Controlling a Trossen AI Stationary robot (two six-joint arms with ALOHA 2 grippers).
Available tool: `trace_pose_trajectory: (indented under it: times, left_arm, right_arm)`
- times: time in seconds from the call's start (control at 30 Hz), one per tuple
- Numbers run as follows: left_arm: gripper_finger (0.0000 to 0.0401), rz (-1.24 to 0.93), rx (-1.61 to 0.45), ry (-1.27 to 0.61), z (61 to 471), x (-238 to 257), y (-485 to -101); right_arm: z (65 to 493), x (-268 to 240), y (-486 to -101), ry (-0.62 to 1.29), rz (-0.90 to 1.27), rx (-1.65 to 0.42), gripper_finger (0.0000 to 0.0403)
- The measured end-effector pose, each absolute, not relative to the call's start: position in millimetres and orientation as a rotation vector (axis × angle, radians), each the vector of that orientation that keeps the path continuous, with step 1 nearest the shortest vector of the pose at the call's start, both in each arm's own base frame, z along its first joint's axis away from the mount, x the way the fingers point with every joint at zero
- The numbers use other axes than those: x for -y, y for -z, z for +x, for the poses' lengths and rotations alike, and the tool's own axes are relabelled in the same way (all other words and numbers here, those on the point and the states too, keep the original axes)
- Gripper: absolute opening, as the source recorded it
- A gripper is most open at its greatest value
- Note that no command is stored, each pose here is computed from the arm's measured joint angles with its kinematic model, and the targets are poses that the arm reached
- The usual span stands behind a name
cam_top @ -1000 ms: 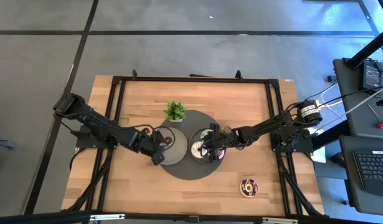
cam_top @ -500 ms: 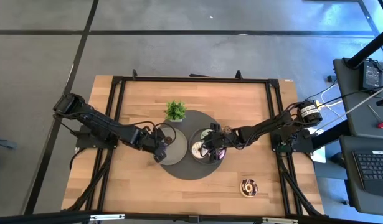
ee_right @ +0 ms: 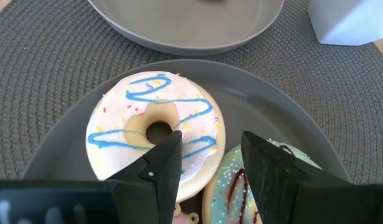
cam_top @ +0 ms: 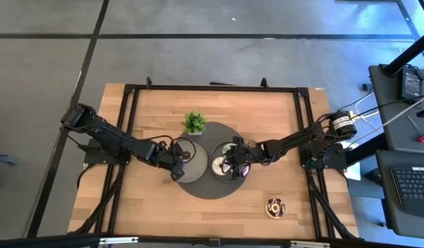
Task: Pick & Place donuts
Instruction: Put the small purple donut on the gray plate, then put the small brown donut on the gray plate
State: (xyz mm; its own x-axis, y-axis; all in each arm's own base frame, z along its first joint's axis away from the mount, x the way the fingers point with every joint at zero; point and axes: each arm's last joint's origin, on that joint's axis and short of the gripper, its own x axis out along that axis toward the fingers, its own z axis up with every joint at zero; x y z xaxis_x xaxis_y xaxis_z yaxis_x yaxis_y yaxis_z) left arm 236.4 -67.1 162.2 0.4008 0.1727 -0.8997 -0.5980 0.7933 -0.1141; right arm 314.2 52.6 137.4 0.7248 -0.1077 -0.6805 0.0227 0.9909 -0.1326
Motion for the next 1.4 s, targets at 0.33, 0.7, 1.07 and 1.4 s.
trace_pose_trajectory:
  times: [0.33, 0.7, 1.07, 1.4]
  left_arm:
    - [0.0017, -0.46, -1.02, -0.544, 237, 66, -163]
    - [0.005, -0.526, -1.022, -0.555, 237, 67, -163]
    - [0.0111, -0.528, -1.049, -0.557, 235, 67, -162]
    - [0.0117, -0.535, -1.029, -0.551, 236, 67, -165]
  right_arm:
    - [314, -53, -137, 0.071, -0.119, -0.757, 0.0168]
    - [315, -53, -138, 0.072, -0.116, -0.75, 0.0168]
    - [316, -53, -169, 0.089, -0.055, -0.7, 0.0168]
    - [259, -31, -209, 0.329, 0.085, -0.901, 0.0168]
